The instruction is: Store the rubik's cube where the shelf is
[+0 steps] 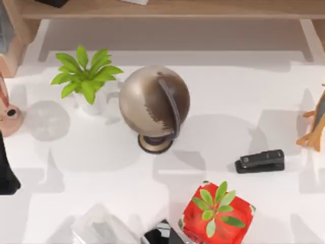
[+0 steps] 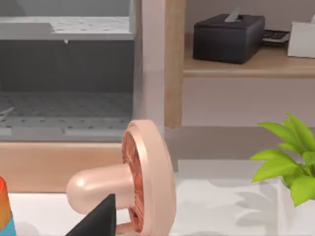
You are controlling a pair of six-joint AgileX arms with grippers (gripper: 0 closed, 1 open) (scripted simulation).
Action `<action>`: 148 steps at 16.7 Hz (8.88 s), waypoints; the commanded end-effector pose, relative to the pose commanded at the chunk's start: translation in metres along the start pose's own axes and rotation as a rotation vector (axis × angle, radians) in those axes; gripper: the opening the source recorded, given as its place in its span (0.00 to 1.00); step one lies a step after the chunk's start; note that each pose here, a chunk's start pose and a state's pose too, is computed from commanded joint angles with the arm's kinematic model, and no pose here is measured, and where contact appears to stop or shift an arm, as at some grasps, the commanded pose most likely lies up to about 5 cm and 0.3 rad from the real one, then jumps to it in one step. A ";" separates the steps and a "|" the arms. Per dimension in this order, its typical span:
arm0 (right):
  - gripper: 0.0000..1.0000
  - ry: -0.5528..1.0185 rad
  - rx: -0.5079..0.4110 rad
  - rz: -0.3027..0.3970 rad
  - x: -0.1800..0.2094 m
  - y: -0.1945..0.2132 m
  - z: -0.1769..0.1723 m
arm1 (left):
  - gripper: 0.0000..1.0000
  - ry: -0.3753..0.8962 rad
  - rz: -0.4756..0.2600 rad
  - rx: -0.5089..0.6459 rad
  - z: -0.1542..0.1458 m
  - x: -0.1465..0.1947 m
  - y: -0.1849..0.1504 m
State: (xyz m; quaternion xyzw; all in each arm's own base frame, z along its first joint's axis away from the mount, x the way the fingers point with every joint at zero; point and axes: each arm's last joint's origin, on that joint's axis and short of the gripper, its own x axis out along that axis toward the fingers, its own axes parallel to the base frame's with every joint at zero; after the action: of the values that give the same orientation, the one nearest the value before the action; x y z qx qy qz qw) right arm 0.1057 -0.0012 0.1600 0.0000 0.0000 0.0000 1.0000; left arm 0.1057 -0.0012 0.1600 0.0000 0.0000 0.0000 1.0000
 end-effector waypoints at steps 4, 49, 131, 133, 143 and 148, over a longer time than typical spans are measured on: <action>1.00 -0.020 -0.027 -0.003 0.000 -0.001 0.008 | 1.00 0.000 0.000 0.000 0.000 0.000 0.000; 0.92 0.008 -1.571 -0.008 0.323 -0.179 -0.071 | 1.00 0.000 0.000 0.000 0.000 0.000 0.000; 1.00 0.011 -1.564 0.000 0.136 -0.176 -0.074 | 1.00 0.000 0.000 0.000 0.000 0.000 0.000; 1.00 0.010 -1.565 0.000 0.136 -0.176 -0.073 | 1.00 0.000 0.000 0.000 0.000 0.000 0.000; 1.00 0.010 -1.562 0.004 0.117 -0.175 -0.074 | 1.00 0.000 0.000 0.000 0.000 0.000 0.000; 1.00 0.135 -1.519 -0.102 0.121 -0.212 -0.065 | 1.00 0.000 0.000 0.000 0.000 0.000 0.000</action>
State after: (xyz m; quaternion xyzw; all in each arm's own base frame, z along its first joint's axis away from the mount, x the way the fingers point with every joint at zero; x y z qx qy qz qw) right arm 0.2264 -0.2136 0.0945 -0.6876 0.0611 -0.0462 0.7220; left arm 0.1057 -0.0012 0.1600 0.0000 0.0000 0.0000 1.0000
